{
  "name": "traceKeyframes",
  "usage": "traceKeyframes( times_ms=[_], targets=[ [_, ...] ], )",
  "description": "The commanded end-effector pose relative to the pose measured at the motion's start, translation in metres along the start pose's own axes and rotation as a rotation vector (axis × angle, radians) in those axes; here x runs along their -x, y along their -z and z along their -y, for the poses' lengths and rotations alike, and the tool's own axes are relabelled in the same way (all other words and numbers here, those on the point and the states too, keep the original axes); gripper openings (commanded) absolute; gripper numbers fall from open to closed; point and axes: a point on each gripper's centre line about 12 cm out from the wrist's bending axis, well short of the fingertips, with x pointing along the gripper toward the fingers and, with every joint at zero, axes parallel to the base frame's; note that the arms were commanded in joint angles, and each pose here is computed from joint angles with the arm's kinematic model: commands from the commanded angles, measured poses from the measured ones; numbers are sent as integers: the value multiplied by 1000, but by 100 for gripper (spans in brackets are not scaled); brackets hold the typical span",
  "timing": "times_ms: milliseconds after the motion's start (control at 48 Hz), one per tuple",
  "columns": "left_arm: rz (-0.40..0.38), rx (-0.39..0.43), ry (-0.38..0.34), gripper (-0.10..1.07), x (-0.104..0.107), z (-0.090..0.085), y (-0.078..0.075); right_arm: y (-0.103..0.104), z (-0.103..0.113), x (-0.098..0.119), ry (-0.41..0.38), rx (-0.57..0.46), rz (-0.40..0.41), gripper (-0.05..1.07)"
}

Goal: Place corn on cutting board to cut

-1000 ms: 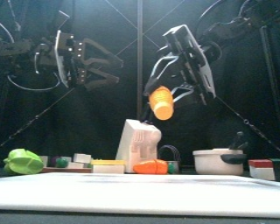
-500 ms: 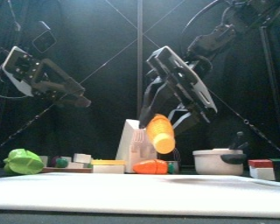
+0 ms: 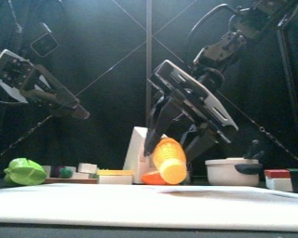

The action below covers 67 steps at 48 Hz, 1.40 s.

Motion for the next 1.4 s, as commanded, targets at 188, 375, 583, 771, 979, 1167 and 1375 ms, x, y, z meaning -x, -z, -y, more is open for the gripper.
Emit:
traceKeyframes(
  times_ms=[188,375,583,771,979,1167,1375],
  targets=[
    [23,4,0,101,-2,0,-7,0,2,0,2,0,1,71],
    [24,4,-2,101,-2,0,-7,1,4,0,7,-6,-2,87],
    [26,4,-1,101,-2,0,-8,0,2,2,6,-13,-4,97],
    [26,4,-1,101,-2,0,-8,-2,7,0,46,-26,-20,98],
    [26,4,-1,101,-2,0,-8,-5,-3,3,23,-10,-9,98],
    [23,3,-1,101,-3,0,-7,-7,-4,8,23,-10,-7,98],
    [21,3,0,101,-3,0,-7,-7,-4,15,45,16,-13,98]
  ],
)
